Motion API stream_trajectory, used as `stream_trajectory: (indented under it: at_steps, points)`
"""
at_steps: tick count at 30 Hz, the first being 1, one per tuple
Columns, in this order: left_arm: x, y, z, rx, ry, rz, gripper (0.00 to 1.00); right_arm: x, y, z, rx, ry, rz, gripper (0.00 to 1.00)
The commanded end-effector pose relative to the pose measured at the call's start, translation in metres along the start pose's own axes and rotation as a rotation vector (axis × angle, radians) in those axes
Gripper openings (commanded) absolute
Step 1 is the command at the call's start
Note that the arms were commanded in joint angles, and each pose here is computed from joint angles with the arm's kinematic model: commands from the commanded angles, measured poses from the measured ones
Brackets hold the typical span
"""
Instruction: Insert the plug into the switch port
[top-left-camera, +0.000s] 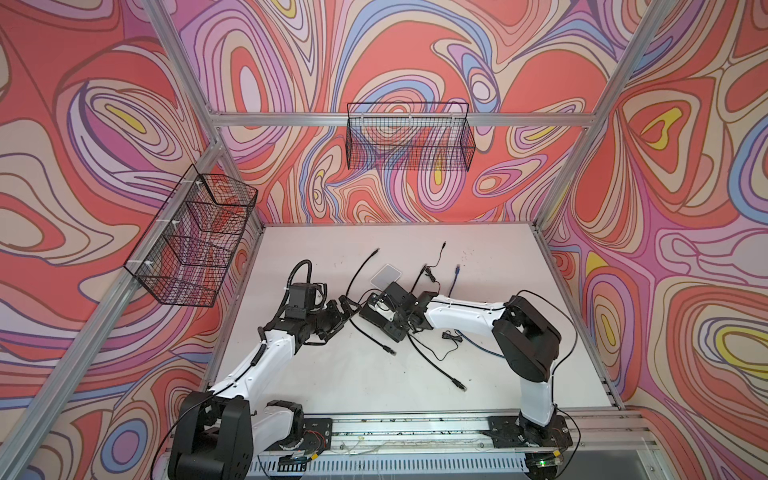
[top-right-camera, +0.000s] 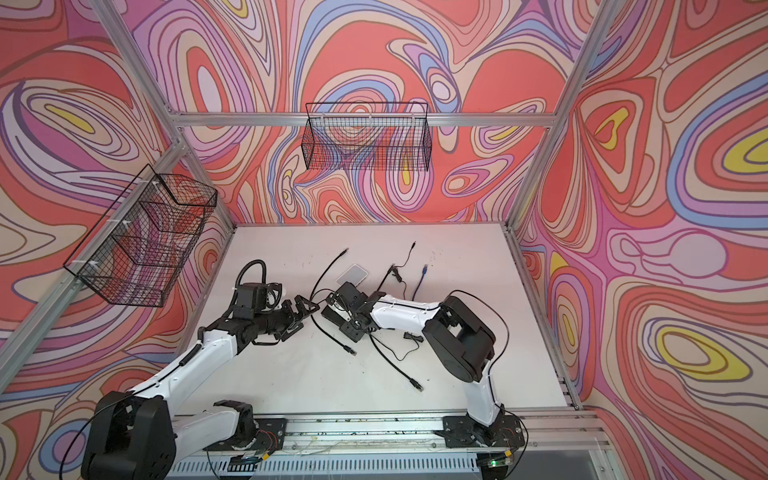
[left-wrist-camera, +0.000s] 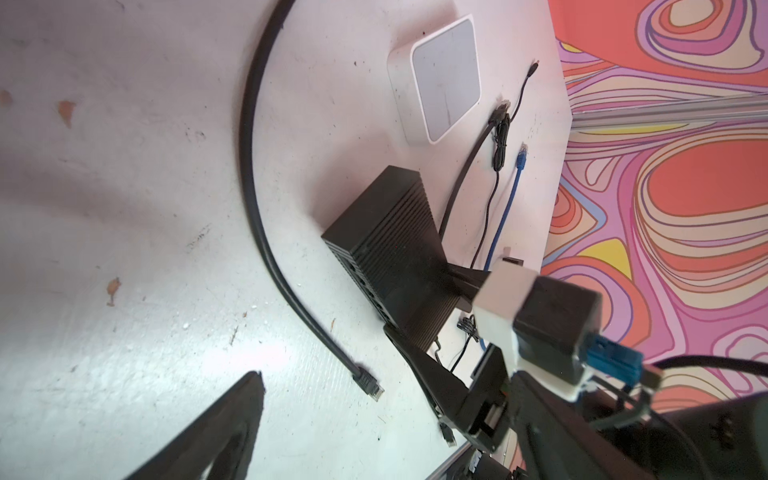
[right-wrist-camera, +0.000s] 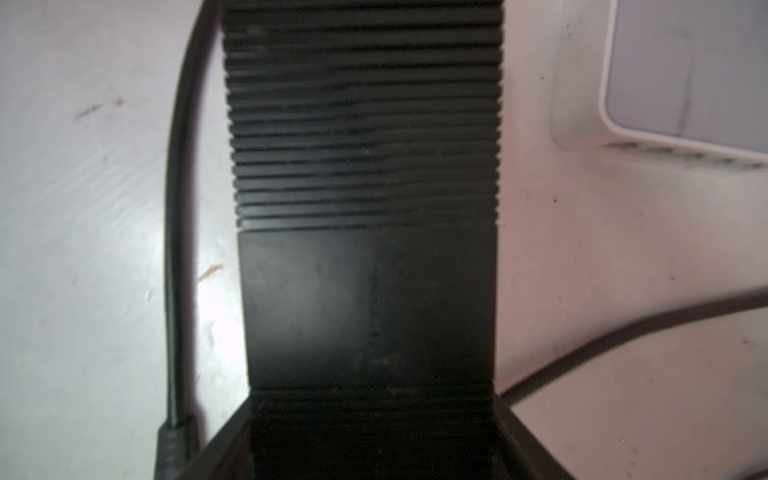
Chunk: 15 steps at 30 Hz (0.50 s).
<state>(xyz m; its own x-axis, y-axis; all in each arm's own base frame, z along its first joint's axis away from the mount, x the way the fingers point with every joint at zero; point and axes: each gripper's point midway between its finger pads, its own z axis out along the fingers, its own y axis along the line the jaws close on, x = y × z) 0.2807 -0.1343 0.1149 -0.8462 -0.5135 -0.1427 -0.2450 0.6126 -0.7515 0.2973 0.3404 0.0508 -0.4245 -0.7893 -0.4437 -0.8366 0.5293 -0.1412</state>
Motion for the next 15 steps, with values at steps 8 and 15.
stream_trajectory:
  at_steps: [8, 15]
  points:
    - [0.010, -0.042, -0.031, 0.104, 0.055, 0.105, 0.94, -0.025, 0.004, -0.084, -0.025, -0.205, -0.184, 0.56]
    - [0.016, -0.058, -0.037, 0.174, 0.090, 0.161, 0.94, -0.016, 0.013, -0.104, -0.084, -0.176, -0.197, 0.56]
